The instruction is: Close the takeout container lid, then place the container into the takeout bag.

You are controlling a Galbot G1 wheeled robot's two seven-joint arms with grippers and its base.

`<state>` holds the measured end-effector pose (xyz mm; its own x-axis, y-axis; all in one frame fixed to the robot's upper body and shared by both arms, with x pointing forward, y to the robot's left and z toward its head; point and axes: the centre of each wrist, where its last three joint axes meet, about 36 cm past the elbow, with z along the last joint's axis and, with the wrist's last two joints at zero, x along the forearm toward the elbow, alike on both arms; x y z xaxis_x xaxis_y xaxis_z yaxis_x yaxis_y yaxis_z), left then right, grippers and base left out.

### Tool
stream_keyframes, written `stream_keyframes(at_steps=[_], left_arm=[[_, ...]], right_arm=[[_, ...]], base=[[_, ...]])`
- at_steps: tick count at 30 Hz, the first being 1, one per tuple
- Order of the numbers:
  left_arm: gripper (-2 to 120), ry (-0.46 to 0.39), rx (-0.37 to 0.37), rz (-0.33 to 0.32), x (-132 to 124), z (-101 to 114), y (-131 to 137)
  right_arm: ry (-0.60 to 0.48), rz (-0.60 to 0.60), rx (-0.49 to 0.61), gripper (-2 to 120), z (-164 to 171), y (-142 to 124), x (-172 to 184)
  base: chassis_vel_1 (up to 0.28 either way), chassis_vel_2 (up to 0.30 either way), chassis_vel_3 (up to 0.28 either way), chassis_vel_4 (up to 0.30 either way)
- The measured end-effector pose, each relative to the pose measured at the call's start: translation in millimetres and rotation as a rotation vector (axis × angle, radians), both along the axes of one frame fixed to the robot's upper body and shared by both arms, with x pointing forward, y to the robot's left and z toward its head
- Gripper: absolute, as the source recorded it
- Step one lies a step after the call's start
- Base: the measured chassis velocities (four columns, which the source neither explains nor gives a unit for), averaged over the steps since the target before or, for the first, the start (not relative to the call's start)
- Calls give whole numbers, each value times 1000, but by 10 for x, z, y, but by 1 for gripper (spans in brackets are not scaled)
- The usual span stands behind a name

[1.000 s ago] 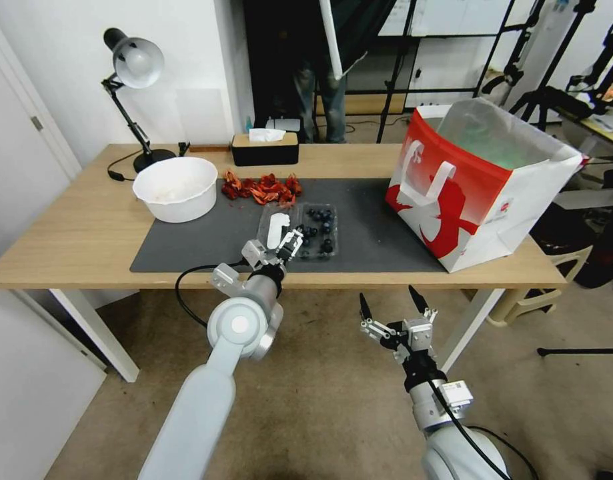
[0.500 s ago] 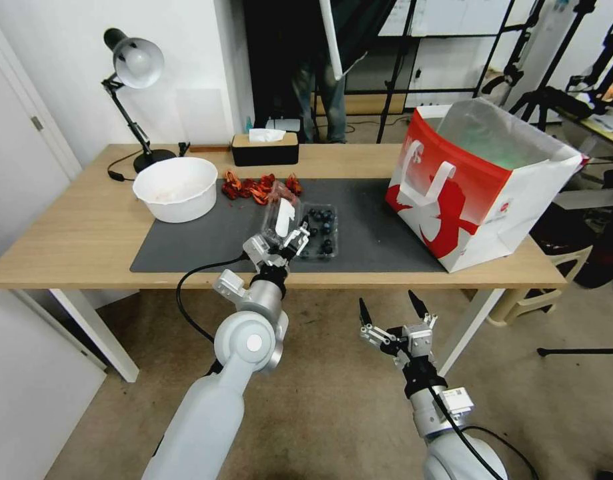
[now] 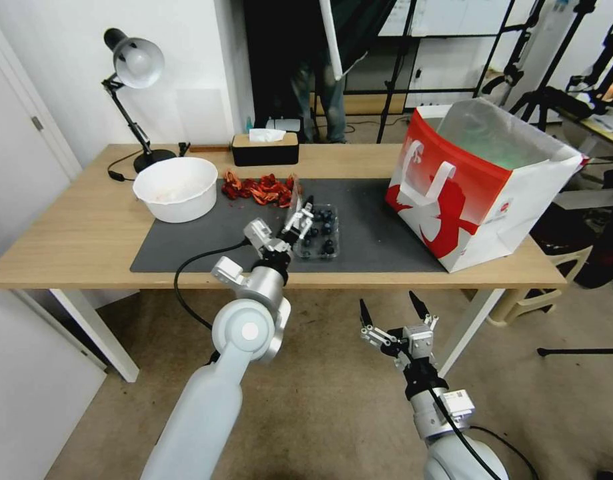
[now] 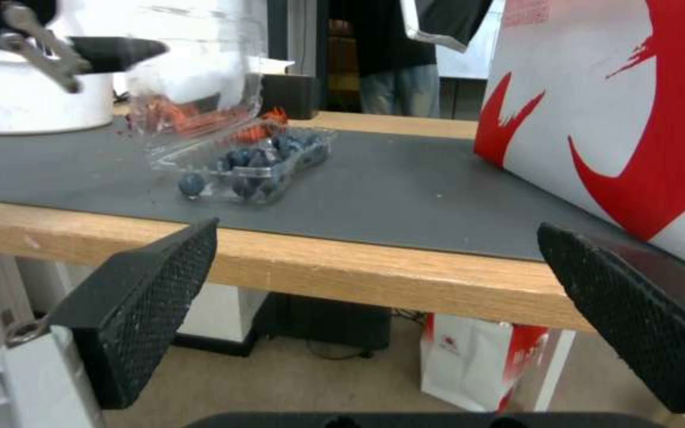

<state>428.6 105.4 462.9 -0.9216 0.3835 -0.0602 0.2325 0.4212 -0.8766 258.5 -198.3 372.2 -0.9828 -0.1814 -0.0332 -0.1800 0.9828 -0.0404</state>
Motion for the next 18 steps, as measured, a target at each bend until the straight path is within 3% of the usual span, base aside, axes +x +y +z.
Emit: stream_keyframes(at_steps=[3,6,12,16,18], left_arm=[[100,4,-11,-10,19,5,-15],[100,29,-10,-71,114,-49,-178],[100,55,7,-102,176,-113,-326],[92,77,34,-90,192,-145,-392],[81,87,60,-79,188,-165,-415]], right_arm=[[-1,-1,0,100,5,1,-4],[-5,-16,-3,100,25,-37,-10],[-16,-24,-4,100,62,-72,8],[-24,-29,4,100,109,-93,25],[-29,-31,25,100,169,-130,52]], base=[[0,0,0,0],[0,0,0,0],[0,0,0,0],[0,0,0,0],[0,0,0,0]])
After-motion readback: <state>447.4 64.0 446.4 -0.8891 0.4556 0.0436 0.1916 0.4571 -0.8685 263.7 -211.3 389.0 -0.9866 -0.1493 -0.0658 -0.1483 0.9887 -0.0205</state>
